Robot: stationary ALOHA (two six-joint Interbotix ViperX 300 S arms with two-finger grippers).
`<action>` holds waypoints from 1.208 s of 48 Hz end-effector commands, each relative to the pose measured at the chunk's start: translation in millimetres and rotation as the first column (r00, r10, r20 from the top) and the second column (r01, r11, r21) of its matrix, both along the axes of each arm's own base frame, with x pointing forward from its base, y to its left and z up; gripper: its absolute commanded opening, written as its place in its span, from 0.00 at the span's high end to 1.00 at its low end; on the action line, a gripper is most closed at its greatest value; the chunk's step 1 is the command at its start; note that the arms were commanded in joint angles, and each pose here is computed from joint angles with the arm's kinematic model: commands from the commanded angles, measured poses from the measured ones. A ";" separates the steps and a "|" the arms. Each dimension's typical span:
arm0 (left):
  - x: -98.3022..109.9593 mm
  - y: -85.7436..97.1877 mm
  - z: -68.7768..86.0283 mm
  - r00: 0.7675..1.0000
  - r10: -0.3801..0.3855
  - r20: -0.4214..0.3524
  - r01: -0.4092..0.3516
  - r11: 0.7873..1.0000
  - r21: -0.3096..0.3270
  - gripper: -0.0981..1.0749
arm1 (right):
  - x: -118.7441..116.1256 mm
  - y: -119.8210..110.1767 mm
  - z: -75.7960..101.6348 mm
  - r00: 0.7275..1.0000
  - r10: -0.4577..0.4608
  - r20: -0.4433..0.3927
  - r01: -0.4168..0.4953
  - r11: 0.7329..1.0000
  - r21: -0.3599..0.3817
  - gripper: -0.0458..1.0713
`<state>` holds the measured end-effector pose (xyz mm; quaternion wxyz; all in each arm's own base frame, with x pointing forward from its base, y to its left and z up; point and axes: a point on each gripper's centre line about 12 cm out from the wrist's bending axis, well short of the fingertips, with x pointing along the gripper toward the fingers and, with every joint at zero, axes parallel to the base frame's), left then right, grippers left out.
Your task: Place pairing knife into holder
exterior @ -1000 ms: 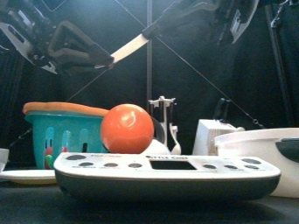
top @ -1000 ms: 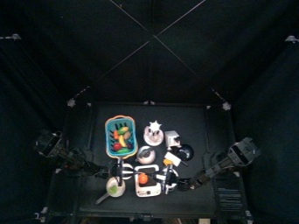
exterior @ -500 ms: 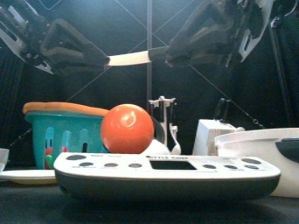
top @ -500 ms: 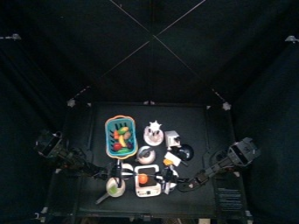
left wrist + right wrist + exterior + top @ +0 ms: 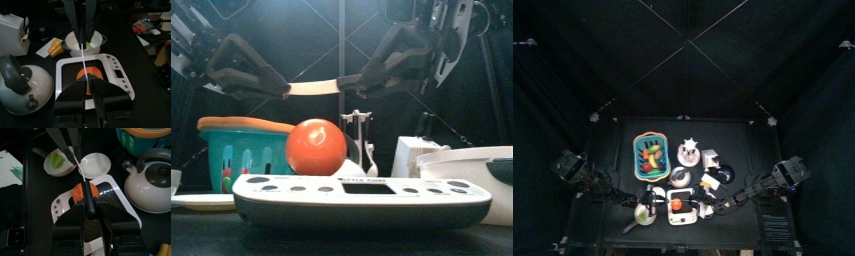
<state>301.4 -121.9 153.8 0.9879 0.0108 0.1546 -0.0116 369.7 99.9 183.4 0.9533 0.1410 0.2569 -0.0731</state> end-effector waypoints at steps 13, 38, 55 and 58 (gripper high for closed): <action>3.9 -5.6 13.5 0.999 -0.011 0.045 0.011 1.000 -0.011 0.48 | 1.2 -9.9 6.2 1.000 -0.013 -0.001 0.013 0.999 0.043 0.58; 4.2 -7.8 13.1 0.999 -0.014 0.039 0.015 1.000 -0.017 0.48 | -2.4 -19.0 2.2 0.990 0.132 -0.051 -0.129 0.990 0.057 0.59; 4.8 -15.7 6.4 1.000 -0.024 0.016 0.025 0.999 -0.024 0.48 | -1.1 -28.7 3.3 0.982 0.177 -0.069 -0.172 0.983 0.069 0.59; 5.3 -18.9 4.8 1.000 -0.029 0.011 0.029 0.999 -0.025 0.48 | -1.7 -27.1 2.1 0.978 0.193 -0.077 -0.187 0.979 0.076 0.59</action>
